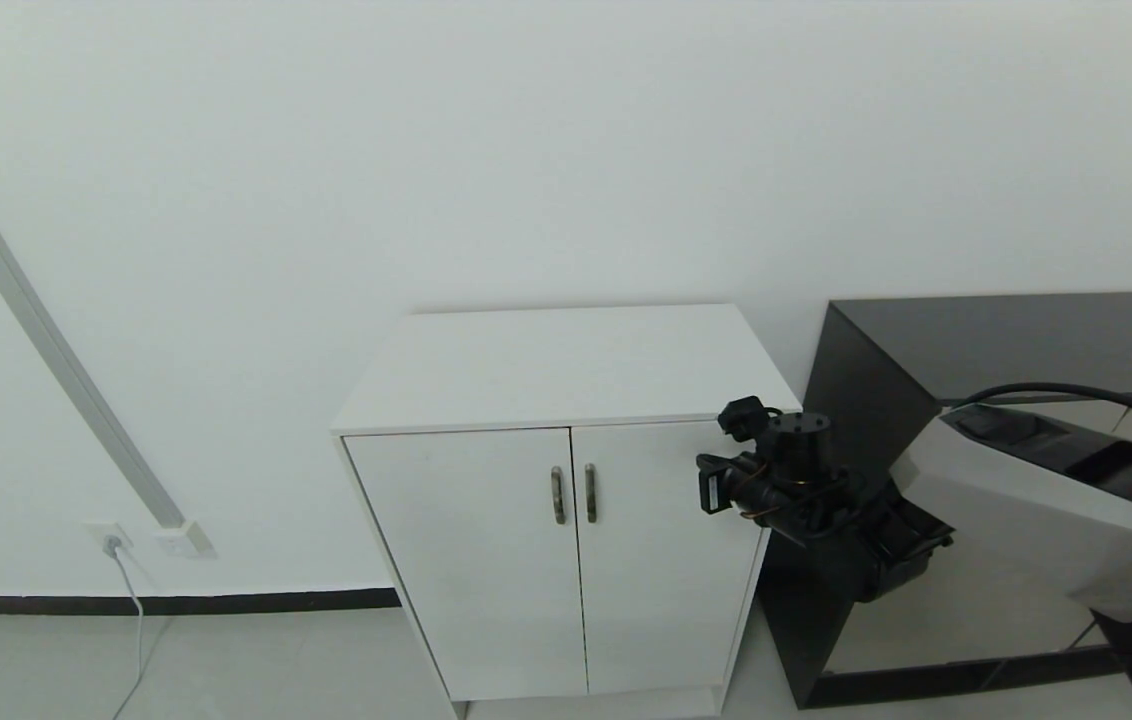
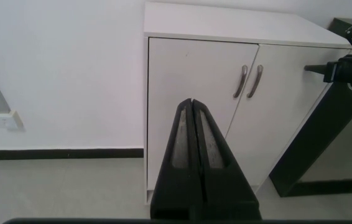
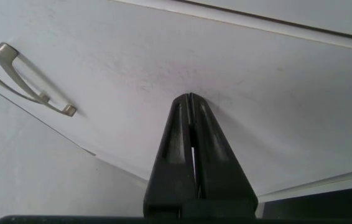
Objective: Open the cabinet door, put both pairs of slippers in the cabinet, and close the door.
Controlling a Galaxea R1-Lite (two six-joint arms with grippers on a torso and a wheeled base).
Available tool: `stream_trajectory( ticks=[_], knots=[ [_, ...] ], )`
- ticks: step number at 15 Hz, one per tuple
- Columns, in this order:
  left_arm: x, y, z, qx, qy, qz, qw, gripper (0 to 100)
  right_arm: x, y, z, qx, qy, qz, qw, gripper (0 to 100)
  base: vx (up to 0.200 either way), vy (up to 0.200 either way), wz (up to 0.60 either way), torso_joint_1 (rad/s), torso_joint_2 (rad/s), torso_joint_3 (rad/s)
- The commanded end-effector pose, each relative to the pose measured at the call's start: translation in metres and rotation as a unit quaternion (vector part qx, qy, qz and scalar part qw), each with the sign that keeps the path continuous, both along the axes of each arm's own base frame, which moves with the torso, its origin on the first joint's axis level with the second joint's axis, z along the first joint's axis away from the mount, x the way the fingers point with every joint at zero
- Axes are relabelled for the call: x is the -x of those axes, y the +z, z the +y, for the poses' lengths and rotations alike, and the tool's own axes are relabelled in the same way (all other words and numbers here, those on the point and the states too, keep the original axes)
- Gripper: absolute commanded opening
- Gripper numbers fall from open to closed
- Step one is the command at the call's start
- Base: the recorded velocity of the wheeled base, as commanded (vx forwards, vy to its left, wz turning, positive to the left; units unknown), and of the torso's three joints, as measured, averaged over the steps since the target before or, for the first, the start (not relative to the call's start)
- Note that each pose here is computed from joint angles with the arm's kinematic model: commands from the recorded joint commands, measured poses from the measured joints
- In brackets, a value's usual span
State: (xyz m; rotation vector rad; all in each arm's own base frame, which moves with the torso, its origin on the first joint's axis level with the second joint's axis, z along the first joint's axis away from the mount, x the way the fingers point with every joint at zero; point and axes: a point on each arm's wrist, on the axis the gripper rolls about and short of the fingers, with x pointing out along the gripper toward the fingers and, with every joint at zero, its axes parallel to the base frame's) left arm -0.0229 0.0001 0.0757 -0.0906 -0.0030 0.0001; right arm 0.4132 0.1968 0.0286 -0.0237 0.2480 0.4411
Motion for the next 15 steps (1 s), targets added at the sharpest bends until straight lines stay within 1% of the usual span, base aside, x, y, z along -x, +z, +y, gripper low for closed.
stream_trajectory(
  ticks=[1, 4, 8, 11, 13, 15],
  knots=[
    [0.000, 0.000, 0.000, 0.000, 0.001, 0.001, 1.0000, 0, -0.001, 0.000, 0.000, 0.000, 0.000, -0.001, 1.000, 0, 0.000, 0.000, 0.00, 0.000, 0.00, 0.000],
    [0.000, 0.000, 0.000, 0.001, 0.000, 0.001, 1.0000, 0, -0.004, 0.004, 0.002, -0.004, 0.000, -0.008, 1.000, 0, 0.000, 0.000, 0.00, 0.000, 0.00, 0.000],
    [0.000, 0.000, 0.000, 0.001, 0.000, 0.001, 1.0000, 0, -0.009, 0.001, 0.005, -0.006, 0.000, -0.014, 1.000, 0, 0.000, 0.000, 0.00, 0.000, 0.00, 0.000],
    [0.000, 0.000, 0.000, 0.001, 0.000, 0.000, 1.0000, 0, -0.003, 0.006, 0.002, -0.005, 0.000, -0.012, 1.000, 0, 0.000, 0.000, 0.00, 0.000, 0.00, 0.000],
    [0.000, 0.000, 0.000, 0.001, 0.000, 0.001, 1.0000, 0, 0.008, 0.022, -0.002, -0.007, 0.001, -0.016, 1.000, 0, 0.000, 0.000, 0.00, 0.000, 0.00, 0.000],
    [0.000, 0.000, 0.000, 0.001, 0.000, 0.001, 1.0000, 0, 0.035, 0.054, -0.015, -0.011, 0.001, -0.024, 1.000, 0, 0.000, 0.000, 0.00, 0.000, 0.00, 0.000]
  ],
)
